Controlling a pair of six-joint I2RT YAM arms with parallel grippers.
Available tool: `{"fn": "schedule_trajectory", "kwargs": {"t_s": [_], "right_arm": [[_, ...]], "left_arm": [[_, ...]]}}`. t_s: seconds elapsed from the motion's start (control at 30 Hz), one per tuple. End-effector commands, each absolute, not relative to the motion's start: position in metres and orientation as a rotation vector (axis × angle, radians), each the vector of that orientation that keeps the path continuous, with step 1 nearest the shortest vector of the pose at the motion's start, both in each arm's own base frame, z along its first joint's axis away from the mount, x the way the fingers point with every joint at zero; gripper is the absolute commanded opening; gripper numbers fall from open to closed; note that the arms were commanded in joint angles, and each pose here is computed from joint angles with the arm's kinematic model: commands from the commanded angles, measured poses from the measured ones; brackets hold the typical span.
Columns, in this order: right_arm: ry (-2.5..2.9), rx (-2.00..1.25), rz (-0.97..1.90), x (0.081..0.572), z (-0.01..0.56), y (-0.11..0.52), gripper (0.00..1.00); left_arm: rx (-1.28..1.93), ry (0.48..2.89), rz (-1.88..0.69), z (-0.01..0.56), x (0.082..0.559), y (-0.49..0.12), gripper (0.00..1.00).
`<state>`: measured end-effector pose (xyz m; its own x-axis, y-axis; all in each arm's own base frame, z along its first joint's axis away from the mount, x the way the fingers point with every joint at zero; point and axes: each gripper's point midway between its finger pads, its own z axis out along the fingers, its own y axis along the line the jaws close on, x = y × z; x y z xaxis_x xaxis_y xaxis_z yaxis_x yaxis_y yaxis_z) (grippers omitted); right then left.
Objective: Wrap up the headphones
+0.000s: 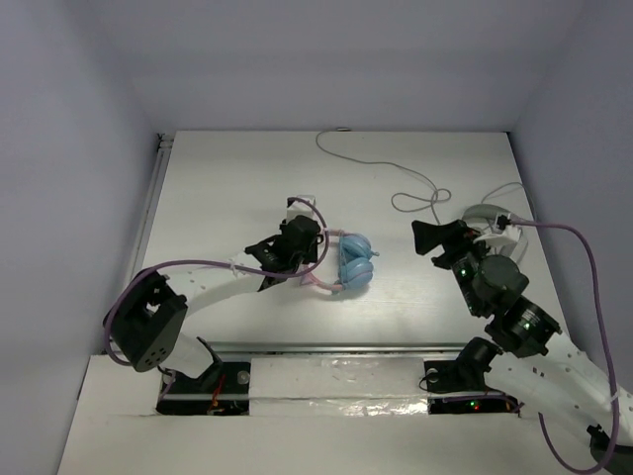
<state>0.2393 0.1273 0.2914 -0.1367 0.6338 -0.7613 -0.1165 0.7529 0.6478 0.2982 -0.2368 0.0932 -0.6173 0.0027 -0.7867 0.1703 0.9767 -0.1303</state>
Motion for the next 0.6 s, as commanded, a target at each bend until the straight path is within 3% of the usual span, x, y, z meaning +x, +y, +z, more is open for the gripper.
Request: {"fn": "schedule_trajectory", "kwargs": {"t_s": [0.0,0.23,0.57], "right_arm": [[1.539,0.502,0.570,0.233,0.310,0.094,0.90],[1.456,0.585,0.564,0.217,0.334,0.062,1.00],[1.411,0.556,0.582,0.209,0.353,0.056,1.00]], "left_arm": [[0.068,2.131,-0.295,0.119,0.312,-0.246,0.31],[0.035,2.109,-0.306,0.131,0.312,-0.243,0.44],[-0.091,1.780,-0.548,0.271,0.287,-0.212,0.76]]}}
